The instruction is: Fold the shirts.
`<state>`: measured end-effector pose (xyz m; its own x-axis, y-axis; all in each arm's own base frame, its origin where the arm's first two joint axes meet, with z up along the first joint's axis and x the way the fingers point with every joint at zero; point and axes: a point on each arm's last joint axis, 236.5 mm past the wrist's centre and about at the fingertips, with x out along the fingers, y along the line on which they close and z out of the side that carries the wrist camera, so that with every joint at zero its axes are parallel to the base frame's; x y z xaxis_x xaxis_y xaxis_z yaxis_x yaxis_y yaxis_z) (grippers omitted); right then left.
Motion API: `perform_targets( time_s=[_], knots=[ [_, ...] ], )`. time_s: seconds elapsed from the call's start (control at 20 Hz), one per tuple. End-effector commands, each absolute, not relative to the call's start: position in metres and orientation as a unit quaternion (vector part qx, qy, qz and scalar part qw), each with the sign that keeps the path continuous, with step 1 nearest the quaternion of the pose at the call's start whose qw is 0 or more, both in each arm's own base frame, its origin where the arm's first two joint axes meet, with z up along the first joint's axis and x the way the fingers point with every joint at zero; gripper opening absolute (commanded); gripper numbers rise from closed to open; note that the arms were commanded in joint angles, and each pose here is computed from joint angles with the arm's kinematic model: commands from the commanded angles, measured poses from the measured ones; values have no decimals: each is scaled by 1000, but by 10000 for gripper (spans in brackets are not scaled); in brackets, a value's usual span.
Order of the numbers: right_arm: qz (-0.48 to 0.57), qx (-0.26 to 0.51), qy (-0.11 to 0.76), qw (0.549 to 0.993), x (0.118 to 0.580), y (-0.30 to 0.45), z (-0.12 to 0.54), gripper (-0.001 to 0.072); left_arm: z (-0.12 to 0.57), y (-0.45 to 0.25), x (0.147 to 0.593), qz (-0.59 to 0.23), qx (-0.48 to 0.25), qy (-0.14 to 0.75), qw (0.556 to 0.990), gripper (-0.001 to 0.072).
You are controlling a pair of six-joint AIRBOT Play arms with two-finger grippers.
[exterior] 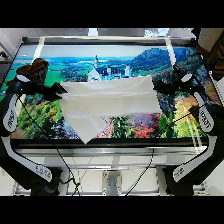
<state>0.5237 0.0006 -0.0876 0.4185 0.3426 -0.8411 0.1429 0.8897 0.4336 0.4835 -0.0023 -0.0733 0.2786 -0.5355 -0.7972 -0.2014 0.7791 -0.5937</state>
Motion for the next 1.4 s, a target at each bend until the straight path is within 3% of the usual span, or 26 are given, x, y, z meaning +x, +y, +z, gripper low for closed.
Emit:
perform_targets(
  time_s=[0.0,0.25,0.55,0.85,1.05,1.2,1.35],
  knots=[
    [60,227,537,810,523,-1,-88,386,-71,4,484,-109,-315,587,738,613],
    [54,232,522,819,527,-25,-61,385,-22,30,506,-116,-315,552,763,613],
    [60,134,506,850,519,-65,47,384,162,40,540,-175,-205,421,866,613],
    [-12,-23,461,887,459,-108,177,382,305,1,460,-214,-112,313,918,611],
    [10,-82,464,882,401,-94,223,381,300,1,384,-188,-42,390,901,455],
    [5,-83,467,880,376,-90,227,382,288,10,362,-161,-31,422,892,456],
    [15,-62,501,863,360,-92,192,384,250,27,360,-129,-47,476,869,466]
  ],
)
